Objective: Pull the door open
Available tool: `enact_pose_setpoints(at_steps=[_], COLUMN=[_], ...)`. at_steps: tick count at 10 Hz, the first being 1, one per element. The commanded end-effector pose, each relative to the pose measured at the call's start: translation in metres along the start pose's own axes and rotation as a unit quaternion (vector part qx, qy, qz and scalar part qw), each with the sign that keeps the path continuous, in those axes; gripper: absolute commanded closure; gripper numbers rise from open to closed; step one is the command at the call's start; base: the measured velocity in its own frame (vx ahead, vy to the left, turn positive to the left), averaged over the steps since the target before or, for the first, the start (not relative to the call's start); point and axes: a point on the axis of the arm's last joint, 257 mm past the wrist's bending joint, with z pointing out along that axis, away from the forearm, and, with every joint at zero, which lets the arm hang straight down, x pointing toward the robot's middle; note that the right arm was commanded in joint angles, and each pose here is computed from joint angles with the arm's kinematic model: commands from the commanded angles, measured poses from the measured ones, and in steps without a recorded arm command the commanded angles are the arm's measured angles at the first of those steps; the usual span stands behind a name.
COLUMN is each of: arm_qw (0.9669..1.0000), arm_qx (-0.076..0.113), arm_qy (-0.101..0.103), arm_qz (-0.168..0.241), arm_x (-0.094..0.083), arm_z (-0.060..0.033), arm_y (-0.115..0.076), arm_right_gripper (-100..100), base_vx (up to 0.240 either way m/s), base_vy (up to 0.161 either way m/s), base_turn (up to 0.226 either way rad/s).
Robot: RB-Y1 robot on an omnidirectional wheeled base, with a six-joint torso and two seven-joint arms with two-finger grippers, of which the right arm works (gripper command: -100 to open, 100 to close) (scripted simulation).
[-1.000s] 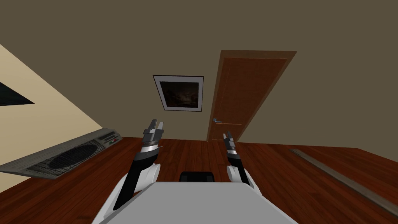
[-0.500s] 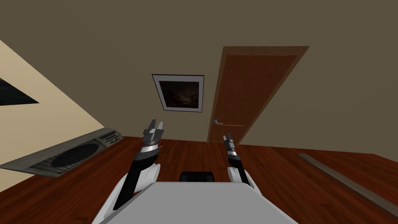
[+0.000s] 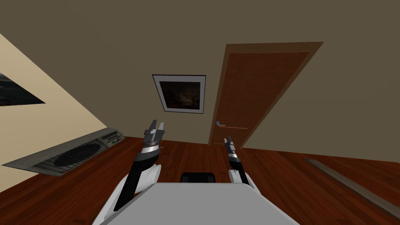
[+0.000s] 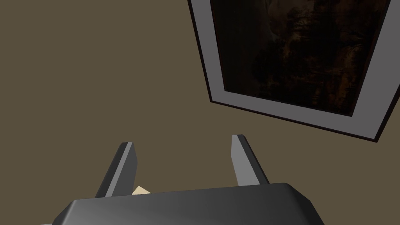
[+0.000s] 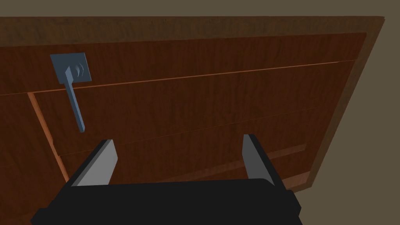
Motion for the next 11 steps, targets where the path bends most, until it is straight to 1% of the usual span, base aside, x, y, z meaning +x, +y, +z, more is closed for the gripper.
enact_pose_setpoints(at_steps=[1, 6, 11], arm_qw=[0.9999, 0.9987, 0.9962], arm_qx=[0.013, 0.051, 0.085], arm_qy=[-0.002, -0.008, -0.016], arm_qz=[0.001, 0.005, 0.008], arm_x=[-0.004, -0.016, -0.028], arm_z=[-0.0036, -0.0164, -0.0303], arm_y=[-0.013, -0.049, -0.081], arm_right_gripper=[-100, -100, -100], base_vx=[0.098, 0.090, 0.092], base_vy=[-0.058, -0.045, -0.045], base_turn=[0.046, 0.052, 0.044])
